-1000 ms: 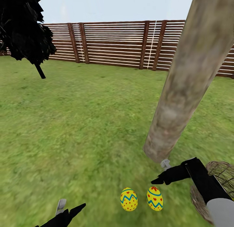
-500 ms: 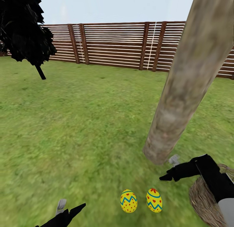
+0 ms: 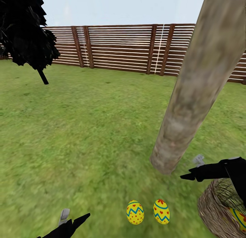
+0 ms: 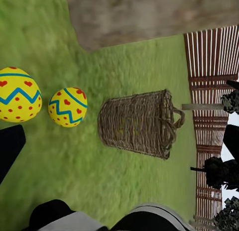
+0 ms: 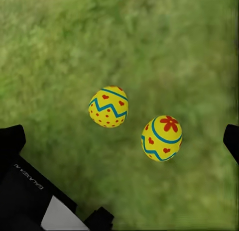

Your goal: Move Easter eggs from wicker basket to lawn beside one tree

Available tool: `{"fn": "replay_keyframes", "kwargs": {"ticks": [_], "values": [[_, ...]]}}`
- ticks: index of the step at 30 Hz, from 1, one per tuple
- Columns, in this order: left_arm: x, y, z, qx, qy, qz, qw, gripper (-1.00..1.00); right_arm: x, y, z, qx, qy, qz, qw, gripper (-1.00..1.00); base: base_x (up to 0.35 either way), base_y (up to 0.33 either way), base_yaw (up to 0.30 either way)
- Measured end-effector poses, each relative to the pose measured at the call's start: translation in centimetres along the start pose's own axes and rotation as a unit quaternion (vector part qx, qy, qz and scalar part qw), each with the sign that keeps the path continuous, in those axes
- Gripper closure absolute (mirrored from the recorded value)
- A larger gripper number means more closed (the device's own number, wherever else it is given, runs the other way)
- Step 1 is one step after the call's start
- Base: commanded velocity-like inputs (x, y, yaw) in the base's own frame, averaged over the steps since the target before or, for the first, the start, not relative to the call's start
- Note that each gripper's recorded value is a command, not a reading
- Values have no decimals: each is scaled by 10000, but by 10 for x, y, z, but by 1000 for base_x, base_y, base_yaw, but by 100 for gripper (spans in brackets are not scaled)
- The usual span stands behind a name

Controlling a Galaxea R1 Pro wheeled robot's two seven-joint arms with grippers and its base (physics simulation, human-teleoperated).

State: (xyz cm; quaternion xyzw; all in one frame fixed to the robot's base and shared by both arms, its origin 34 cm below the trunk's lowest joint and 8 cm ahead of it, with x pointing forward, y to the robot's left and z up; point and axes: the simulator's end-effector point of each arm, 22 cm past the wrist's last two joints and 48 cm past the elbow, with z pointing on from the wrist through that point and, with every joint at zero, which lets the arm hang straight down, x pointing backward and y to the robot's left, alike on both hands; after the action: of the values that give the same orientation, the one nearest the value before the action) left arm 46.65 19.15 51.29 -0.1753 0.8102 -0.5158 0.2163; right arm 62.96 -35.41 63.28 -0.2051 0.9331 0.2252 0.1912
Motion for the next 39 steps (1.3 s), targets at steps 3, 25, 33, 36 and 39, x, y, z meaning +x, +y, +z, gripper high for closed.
{"fn": "replay_keyframes", "kwargs": {"ticks": [3, 25, 33, 36, 39], "values": [[-1, -2, -1, 0, -1, -1, 10000, -100, -1, -4, -6, 47, -6, 6, 10000, -100, 0, 0, 0], [-1, -1, -1, -8, -5, 2, 10000, -100, -1, -10, -12, 112, -58, 54, 9999, -100, 0, -166, 0], [-1, -1, -1, -8, -5, 1, 10000, -100, -1, -9, -12, 111, -58, 54, 9999, -100, 0, -294, 0], [-1, -1, -1, -8, -4, 0, 10000, -100, -1, -9, -11, 110, -56, 53, 9999, -100, 0, -294, 0], [-1, -1, -1, -8, -5, 1, 10000, -100, -1, -9, -11, 110, -52, 56, 9999, -100, 0, -294, 0]]}}
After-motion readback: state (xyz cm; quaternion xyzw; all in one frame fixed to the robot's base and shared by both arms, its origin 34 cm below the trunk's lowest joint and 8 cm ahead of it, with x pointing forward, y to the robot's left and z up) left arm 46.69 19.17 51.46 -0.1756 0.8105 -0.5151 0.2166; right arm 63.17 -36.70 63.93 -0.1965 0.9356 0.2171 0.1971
